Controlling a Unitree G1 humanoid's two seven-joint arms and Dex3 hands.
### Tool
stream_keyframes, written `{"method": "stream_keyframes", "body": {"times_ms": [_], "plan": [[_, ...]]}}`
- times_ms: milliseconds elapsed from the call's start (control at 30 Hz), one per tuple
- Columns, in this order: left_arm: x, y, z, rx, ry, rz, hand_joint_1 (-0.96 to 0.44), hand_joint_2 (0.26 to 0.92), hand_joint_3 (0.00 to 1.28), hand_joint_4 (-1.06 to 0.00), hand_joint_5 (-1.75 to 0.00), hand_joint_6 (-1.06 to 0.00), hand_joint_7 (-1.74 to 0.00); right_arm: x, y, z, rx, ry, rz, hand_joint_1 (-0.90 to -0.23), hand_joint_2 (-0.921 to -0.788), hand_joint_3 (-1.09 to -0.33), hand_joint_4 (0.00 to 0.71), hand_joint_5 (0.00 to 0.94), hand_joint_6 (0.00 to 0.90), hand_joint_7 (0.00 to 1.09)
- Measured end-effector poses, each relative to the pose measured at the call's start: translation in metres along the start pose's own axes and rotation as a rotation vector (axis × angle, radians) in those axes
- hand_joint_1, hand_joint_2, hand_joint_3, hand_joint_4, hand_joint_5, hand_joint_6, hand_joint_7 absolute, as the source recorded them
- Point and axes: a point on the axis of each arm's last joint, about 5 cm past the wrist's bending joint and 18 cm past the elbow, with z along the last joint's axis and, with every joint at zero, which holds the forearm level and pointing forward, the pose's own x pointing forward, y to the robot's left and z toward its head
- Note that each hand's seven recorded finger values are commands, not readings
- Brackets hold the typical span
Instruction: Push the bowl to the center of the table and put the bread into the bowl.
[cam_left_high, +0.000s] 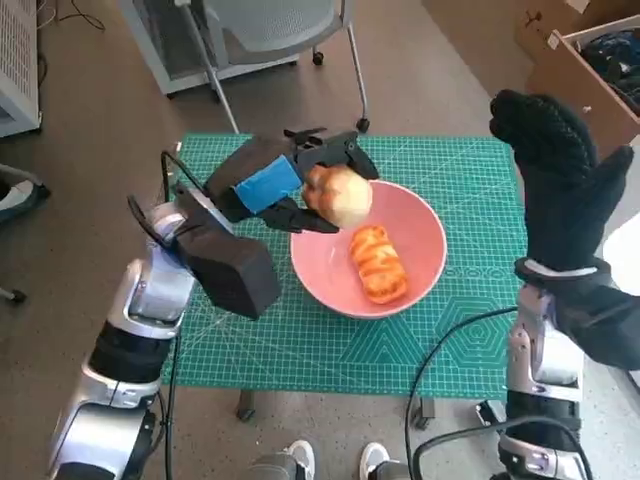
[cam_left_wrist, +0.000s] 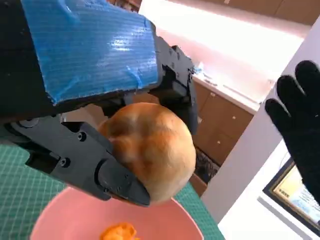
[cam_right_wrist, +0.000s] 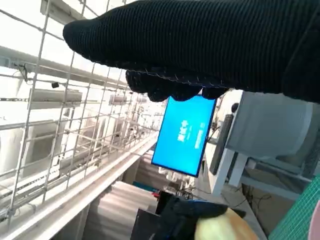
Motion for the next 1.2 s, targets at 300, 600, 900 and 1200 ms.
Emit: {"method": "stream_keyframes", "body": {"times_ms": [300,600,900,1200], "plan": [[-0.001,-0.003,-0.003,-0.07,0.027,-0.083,-0.28,0.865,0.03,-0.2,-0.09,-0.23,-0.3,0.0007,0.0,0.002,0.0,0.0,0.002,-0.496,-0.921,-0.605,0.37,0.0,0.143,0.65],[-0.005,-0.006,-0.006,-0.093,0.033,-0.108,-0.48,0.877,0.01,-0.03,0.0,-0.15,-0.19,0.0013,0.0,0.003,0.0,-0.002,-0.002,-0.499,-0.921,-0.604,0.365,0.0,0.141,0.65],[-0.007,-0.005,-0.008,-0.134,-0.002,-0.084,-0.59,0.904,0.02,0.0,0.0,-0.1,-0.16,0.0014,0.001,0.003,0.0,-0.002,-0.004,-0.497,-0.921,-0.604,0.362,0.0,0.14,0.65],[-0.013,-0.007,-0.021,-0.287,-0.023,-0.027,-0.61,0.92,0.04,0.0,0.0,-0.09,-0.16,0.0025,0.001,0.004,0.004,0.002,-0.003,-0.498,-0.921,-0.604,0.363,0.0,0.147,0.65]]}}
